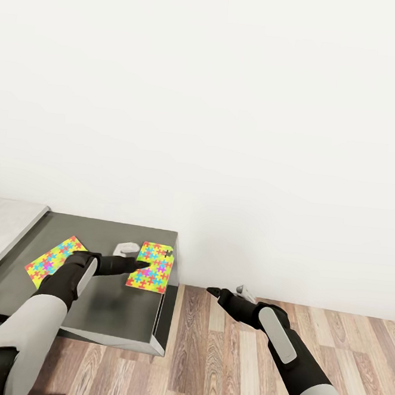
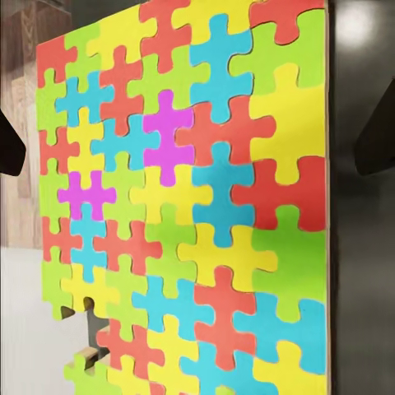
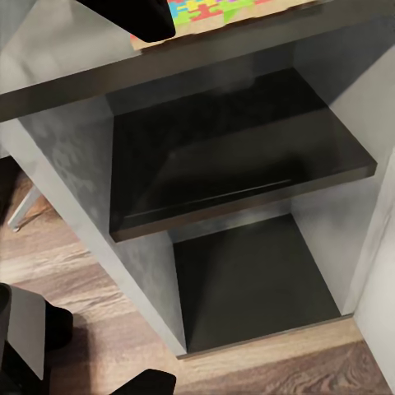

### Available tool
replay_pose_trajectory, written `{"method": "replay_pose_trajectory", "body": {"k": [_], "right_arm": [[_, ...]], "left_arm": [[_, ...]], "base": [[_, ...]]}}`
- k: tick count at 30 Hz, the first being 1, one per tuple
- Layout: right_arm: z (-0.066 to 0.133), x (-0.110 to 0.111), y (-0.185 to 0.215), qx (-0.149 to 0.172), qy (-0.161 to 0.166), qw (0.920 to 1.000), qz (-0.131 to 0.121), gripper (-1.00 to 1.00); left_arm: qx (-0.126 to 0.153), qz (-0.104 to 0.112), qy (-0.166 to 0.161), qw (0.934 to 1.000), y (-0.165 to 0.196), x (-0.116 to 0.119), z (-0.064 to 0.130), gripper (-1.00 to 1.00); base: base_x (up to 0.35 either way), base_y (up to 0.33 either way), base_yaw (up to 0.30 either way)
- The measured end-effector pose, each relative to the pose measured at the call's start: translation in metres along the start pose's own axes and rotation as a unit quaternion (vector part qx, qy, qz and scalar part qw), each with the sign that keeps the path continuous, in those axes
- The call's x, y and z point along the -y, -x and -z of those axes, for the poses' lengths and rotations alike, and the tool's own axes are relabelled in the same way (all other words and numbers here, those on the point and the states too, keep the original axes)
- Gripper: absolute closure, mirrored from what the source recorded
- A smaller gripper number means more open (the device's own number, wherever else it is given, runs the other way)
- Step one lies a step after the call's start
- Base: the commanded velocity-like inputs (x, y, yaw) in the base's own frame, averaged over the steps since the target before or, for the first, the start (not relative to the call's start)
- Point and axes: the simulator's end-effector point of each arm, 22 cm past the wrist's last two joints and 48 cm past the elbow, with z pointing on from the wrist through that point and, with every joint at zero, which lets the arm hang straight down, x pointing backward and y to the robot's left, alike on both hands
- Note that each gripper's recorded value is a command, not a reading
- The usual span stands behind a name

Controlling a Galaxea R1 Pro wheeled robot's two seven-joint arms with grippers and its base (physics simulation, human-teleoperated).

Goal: Put all the toys in the child's room - the three board games (two on the bed and one on the table), the two jigsaw puzzles on the table, and the tennis ball on the table - inside the toy box on the table in the child's room.

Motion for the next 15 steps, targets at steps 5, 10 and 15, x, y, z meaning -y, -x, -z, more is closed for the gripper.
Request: {"method": "replay_pose_trajectory", "body": {"k": [5, 10, 15], "right_arm": [[0.0, 0.0001, 0.0, 0.0, 0.0, 1.0, 0.0, -1.0], [0.0001, 0.0, 0.0001, 0.0, 0.0, 1.0, 0.0, -1.0], [0.0001, -0.0002, 0.0002, 0.0, 0.0, 1.0, 0.0, -1.0]], "left_arm": [[0.0, 0.0, -0.004, 1.0, -0.0002, 0.0029, -0.001, -1.0], [0.0, 0.0, -0.006, 1.0, -0.0001, 0.0046, -0.0014, -1.0], [0.001, 0.0, -0.007, 1.0, 0.0, 0.0052, -0.0016, -1.0]], "base": [[0.0, 0.0, 0.0], [0.0, 0.0, 0.0], [0.0, 0.0, 0.0]]}}
